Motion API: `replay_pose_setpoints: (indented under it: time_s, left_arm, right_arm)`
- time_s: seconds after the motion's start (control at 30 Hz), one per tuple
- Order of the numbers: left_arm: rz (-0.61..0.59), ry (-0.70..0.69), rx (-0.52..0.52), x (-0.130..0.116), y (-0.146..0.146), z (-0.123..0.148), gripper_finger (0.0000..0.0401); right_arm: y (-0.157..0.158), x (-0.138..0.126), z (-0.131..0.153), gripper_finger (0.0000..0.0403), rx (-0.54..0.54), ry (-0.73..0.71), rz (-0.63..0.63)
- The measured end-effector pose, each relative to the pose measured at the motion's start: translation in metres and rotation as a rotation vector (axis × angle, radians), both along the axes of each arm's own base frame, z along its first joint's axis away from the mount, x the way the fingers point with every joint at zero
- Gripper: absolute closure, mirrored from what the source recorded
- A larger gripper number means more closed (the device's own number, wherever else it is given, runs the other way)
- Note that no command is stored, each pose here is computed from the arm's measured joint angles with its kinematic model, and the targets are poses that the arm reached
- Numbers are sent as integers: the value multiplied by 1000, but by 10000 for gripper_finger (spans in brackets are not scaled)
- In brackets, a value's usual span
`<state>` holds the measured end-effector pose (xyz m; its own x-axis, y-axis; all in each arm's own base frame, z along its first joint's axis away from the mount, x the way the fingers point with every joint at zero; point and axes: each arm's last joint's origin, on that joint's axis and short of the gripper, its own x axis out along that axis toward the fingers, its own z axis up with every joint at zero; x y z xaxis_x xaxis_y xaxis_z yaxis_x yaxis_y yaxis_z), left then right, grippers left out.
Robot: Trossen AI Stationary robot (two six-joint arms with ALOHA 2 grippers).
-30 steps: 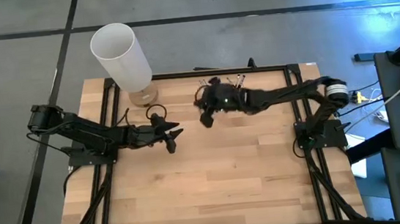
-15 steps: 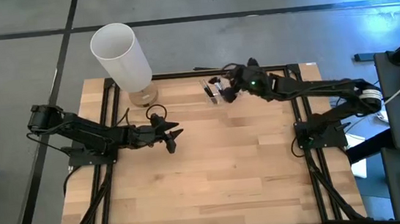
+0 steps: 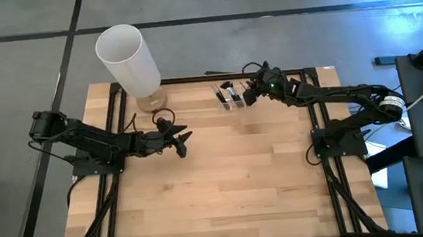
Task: Put items in baskets/containers
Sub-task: Put the black eyeshadow brush into the transparent organizer, then return to Home Position
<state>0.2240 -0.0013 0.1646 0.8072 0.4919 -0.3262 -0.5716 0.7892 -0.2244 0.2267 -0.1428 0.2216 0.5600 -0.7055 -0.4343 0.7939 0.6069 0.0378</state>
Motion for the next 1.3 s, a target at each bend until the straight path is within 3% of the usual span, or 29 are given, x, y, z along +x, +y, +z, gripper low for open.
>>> replay_pose_setpoints:
  time_s: [0.3, 0.5, 0.6, 0.73, 0.87, 0.97, 1.13, 1.3]
  left_arm:
    - [-15, -3, -14, 0, 0, 0, 237]
    - [-10, -2, 36, -1, 1, 5, 242]
    - [10, -47, 58, -6, 1, 16, 249]
    - [-2, -116, 138, -17, 1, 40, 264]
    - [-20, -148, 284, -31, 6, 63, 284]
    - [-66, -181, 372, -42, 11, 78, 302]
    - [-215, -229, 461, -52, 16, 89, 330]
    - [-319, -197, 486, -53, 18, 86, 349]
  right_arm:
    - [-2, -2, 0, 231, 34, -13, 28]
    - [25, 4, 16, 228, 39, -83, 274]
    - [48, 6, 31, 235, 21, -150, 424]
    - [79, -3, 58, 246, -82, -220, 542]
    - [100, -27, 85, 268, -200, -278, 632]
    - [112, -51, 102, 305, -246, -221, 772]
    - [127, -83, 97, 389, -290, -180, 942]
    - [134, -101, 67, 387, -324, -252, 969]
